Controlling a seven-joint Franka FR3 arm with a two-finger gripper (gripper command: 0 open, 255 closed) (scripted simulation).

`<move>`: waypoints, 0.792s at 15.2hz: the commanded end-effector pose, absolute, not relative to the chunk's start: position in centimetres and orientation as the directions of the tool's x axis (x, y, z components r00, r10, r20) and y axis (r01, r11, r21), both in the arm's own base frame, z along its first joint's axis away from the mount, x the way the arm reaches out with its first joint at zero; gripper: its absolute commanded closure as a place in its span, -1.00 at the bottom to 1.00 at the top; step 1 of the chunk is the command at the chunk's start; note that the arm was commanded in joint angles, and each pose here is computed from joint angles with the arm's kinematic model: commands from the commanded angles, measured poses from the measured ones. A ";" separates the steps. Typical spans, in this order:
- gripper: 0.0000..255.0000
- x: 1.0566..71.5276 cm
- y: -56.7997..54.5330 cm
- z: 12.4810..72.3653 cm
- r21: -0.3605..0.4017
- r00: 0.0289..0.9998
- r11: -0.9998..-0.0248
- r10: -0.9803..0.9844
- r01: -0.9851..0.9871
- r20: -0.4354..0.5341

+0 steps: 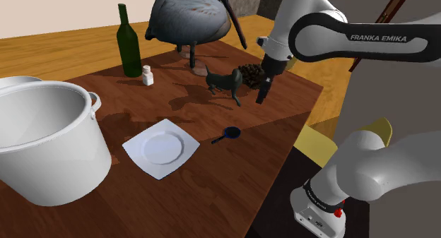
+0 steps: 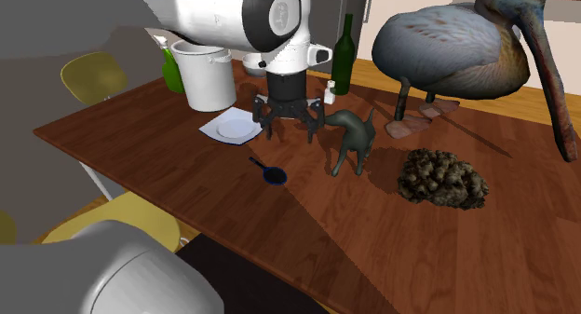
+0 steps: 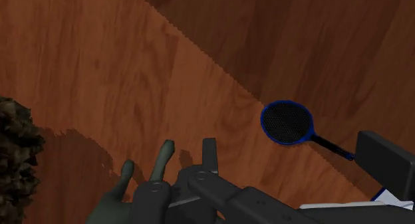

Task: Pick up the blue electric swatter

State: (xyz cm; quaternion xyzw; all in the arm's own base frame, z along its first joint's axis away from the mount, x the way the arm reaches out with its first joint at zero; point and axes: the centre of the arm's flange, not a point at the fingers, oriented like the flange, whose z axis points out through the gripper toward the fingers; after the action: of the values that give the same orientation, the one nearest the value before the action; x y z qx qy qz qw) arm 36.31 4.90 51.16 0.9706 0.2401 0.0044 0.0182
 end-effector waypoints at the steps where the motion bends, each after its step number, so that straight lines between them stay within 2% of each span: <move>1: -1.00 37.5 6.3 49.0 0.022 0.844 -0.844 0.537 0.536 -0.002; 12: -1.00 41.0 13.5 37.6 -0.068 0.552 -0.551 0.834 0.832 0.000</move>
State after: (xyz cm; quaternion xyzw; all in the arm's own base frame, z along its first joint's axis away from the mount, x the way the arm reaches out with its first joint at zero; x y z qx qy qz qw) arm 40.61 12.89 38.62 0.8891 0.4566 -0.0152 -0.0266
